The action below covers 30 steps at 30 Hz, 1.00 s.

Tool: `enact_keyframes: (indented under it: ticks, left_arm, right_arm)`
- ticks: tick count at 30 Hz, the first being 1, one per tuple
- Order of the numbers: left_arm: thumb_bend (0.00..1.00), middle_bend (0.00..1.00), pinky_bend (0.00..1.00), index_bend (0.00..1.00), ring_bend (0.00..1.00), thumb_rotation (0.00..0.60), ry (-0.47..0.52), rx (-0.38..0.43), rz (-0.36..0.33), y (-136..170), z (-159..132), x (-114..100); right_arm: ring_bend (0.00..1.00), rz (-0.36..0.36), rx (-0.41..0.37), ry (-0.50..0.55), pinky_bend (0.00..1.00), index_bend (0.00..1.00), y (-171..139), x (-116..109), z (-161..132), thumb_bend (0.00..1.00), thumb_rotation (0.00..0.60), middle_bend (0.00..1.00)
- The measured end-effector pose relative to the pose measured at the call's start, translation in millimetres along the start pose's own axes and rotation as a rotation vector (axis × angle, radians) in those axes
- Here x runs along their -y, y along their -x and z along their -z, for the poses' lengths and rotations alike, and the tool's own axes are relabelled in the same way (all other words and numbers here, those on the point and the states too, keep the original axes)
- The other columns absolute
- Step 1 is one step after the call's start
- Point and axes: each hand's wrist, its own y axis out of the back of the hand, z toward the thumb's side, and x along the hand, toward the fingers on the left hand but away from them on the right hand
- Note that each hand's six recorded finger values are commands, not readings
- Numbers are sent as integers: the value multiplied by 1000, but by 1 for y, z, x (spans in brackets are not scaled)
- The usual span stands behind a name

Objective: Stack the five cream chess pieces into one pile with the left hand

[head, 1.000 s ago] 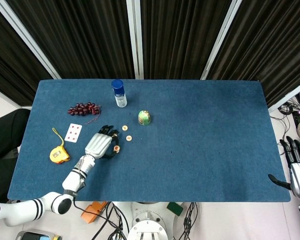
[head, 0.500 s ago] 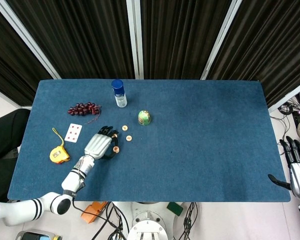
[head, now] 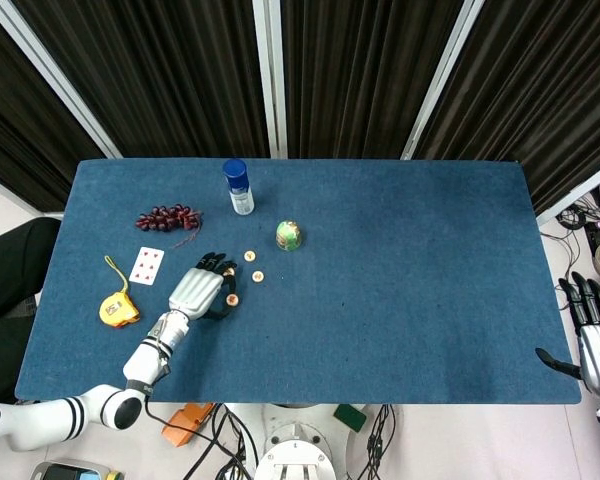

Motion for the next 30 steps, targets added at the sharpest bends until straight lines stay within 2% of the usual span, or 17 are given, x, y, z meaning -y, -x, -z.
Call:
enact_keyframes:
  ticks: [13, 17, 20, 24, 30]
  left_arm:
    - [293, 119, 0, 415, 0, 600, -4, -7, 1, 1, 2, -1]
    - [292, 113, 0, 405, 0, 600, 17, 3, -3, 5, 0, -9]
    - [293, 113, 0, 405, 0, 600, 59, 2, -26, 8, 3, -25]
    - [292, 113, 0, 405, 0, 600, 83, -17, -64, -1, 9, -40]
    - [290, 113, 0, 405, 0, 600, 82, -70, -64, -27, 20, -41]
  right_arm:
    - [0, -1, 5, 3, 0, 0, -1, 0, 2, 122, 600, 0]
    - [0, 2, 9, 3, 0, 0, -2, -1, 3, 123, 600, 0]
    - [0, 2, 12, 3, 0, 0, -2, -1, 4, 123, 600, 0]
    - [0, 0, 7, 3, 0, 0, -2, 0, 3, 123, 600, 0]
    - [0, 2, 14, 3, 0, 0, -3, -1, 4, 123, 600, 0]
